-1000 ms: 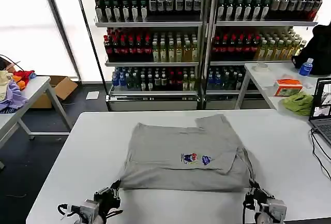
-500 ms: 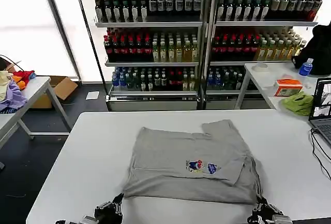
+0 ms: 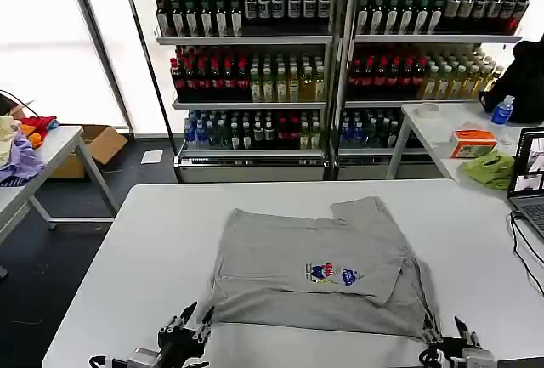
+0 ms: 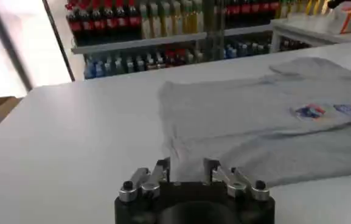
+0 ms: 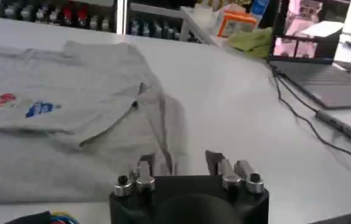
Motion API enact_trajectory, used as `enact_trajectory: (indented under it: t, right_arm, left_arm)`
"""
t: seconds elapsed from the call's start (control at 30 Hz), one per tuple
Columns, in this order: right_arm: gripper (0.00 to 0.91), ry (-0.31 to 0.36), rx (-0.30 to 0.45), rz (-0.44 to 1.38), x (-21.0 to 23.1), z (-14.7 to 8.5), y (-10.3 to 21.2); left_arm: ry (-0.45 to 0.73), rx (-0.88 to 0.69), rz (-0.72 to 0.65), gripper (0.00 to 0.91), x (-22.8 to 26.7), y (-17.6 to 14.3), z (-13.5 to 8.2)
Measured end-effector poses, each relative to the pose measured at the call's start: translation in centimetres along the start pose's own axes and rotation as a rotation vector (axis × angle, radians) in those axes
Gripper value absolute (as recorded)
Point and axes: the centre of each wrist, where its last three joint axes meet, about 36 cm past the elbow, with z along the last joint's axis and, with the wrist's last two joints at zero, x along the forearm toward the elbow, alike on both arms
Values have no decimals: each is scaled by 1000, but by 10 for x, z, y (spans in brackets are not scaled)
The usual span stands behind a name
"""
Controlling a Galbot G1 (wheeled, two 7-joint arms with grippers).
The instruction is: Fold and organize the clothes.
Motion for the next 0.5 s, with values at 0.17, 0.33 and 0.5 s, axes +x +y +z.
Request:
enact_trajectory:
  t: [0.17, 0.33, 0.5]
  right_arm:
    - [907, -79, -46, 0, -17, -19, -2]
    - [907, -154, -71, -25, -47, -37, -1]
    - [907, -188, -82, -49, -84, -56, 4]
  left_arm:
    - [-56, 18, 3, 907, -13, 5, -10]
    - [-115, 20, 24, 907, -41, 14, -22]
    - [-141, 17, 48, 907, -79, 25, -33]
